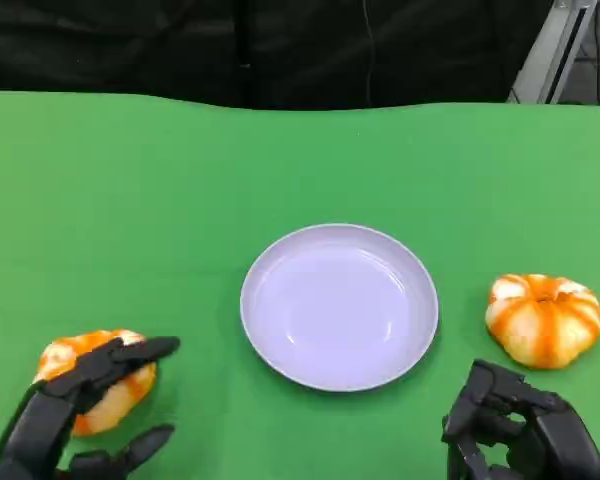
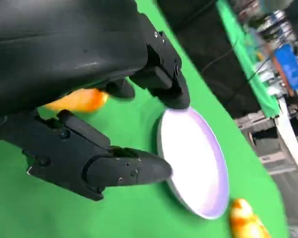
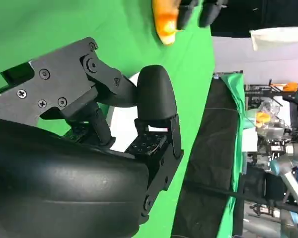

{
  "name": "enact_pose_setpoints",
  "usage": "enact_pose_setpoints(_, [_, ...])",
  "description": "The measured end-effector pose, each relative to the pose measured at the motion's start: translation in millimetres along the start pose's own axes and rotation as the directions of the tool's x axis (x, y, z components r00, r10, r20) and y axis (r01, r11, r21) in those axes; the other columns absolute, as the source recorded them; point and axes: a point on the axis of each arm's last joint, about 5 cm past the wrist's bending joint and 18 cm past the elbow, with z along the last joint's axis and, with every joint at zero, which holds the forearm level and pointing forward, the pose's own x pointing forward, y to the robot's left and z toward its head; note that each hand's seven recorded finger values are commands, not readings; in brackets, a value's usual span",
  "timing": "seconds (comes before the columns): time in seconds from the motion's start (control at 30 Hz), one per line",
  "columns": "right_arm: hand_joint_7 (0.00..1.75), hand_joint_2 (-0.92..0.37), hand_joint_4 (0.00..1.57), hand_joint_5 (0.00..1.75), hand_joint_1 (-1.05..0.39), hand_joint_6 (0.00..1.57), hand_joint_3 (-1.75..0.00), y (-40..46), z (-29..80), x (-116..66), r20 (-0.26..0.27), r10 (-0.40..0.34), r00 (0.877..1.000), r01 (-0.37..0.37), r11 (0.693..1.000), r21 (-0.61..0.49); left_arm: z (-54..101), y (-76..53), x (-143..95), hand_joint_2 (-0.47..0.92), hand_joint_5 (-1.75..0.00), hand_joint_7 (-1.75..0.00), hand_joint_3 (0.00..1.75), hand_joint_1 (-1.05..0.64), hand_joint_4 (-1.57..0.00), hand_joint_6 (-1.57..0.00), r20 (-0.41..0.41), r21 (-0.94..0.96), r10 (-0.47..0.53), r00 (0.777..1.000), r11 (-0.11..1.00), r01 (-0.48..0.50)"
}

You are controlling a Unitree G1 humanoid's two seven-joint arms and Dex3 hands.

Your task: Grasp the bread from the table and place it into the plate.

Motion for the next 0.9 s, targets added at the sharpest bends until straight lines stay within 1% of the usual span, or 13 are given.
enact_pose_setpoints(0.03, [1.52, -0.68, 0.78, 1.75, -0.14, 0.74, -0.96, 0.0, 0.0, 0.0, 0.0, 0.0, 1.0, 0.0, 1.0, 0.0, -1.4, -0.9, -1.1, 0.92, -0.01, 0.0, 0.4, -0.81, -0.02, -0.31, 0.001, 0.011, 0.002, 1.0, 1.0, -0.002])
enact_pose_setpoints(0.13, [1.51, -0.68, 0.78, 1.75, -0.13, 0.74, -0.97, 0.1, 0.0, 0.0, 0.0, 0.0, 1.0, 0.0, 1.0, 0.0, -2.5, -2.0, -2.6, 0.92, 0.0, 0.0, 0.41, -0.83, 0.0, -0.27, 0.004, 0.09, 0.009, 1.0, 0.996, -0.009])
enact_pose_setpoints(0.33, [1.51, -0.69, 0.77, 1.75, -0.13, 0.74, -0.97, 0.3, 0.0, 0.1, 0.0, 0.005, 1.0, -0.005, 1.0, 0.001, -1.6, 1.2, -3.2, 0.92, 0.0, 0.0, 0.43, -0.86, 0.0, -0.26, 0.031, 0.316, 0.028, 0.999, 0.948, -0.036])
enact_pose_setpoints(0.4, [1.51, -0.68, 0.77, 1.75, -0.13, 0.74, -0.98, 0.3, 0.0, 0.1, 0.001, 0.006, 1.0, -0.006, 1.0, 0.001, -1.6, 1.5, -3.3, 0.92, 0.0, -0.01, 0.38, -0.9, 0.0, -0.29, 0.044, 0.345, 0.036, 0.998, 0.937, -0.049])
enact_pose_setpoints(0.47, [1.51, -0.68, 0.77, 1.75, -0.13, 0.74, -0.98, 0.3, 0.0, 0.5, 0.003, 0.009, 1.0, -0.009, 1.0, 0.003, -1.1, 1.5, -1.0, 0.92, 0.0, -0.02, 0.34, -0.91, 0.0, -0.3, 0.048, 0.467, 0.015, 0.999, 0.884, -0.036])
enact_pose_setpoints(0.57, [1.5, -0.68, 0.77, 1.75, -0.14, 0.74, -0.98, -0.2, -0.9, 0.5, 0.007, 0.008, 1.0, -0.008, 1.0, 0.007, -0.9, 8.5, 4.3, 0.92, 0.0, 0.0, 0.33, -0.94, 0.0, -0.28, 0.046, 0.646, -0.008, 0.999, 0.763, -0.024])
enact_pose_setpoints(0.63, [1.5, -0.68, 0.77, 1.75, -0.15, 0.74, -0.98, -0.2, -1.3, 0.6, 0.008, 0.009, 1.0, -0.009, 1.0, 0.006, 0.6, 14.5, 11.8, 0.92, 0.0, 0.0, 0.33, -0.95, 0.0, -0.27, 0.007, 0.718, -0.022, 1.0, 0.696, 0.01])
enact_pose_setpoints(0.73, [1.5, -0.68, 0.77, 1.75, -0.15, 0.74, -0.98, -0.3, -1.5, 0.6, 0.01, 0.01, 1.0, -0.01, 1.0, 0.006, 3.1, 18.1, 19.1, 0.92, 0.0, 0.0, 0.33, -0.95, 0.0, -0.27, -0.016, 0.756, -0.022, 1.0, 0.654, 0.026])
enact_pose_setpoints(0.9, [1.5, -0.68, 0.77, 1.75, -0.15, 0.74, -0.99, -0.3, -1.8, 0.6, 0.009, 0.01, 1.0, -0.01, 1.0, 0.006, 3.4, 14.9, 19.7, 0.92, 0.0, 0.0, 0.34, -0.95, 0.0, -0.27, -0.033, 0.764, -0.04, 0.999, 0.644, 0.051])
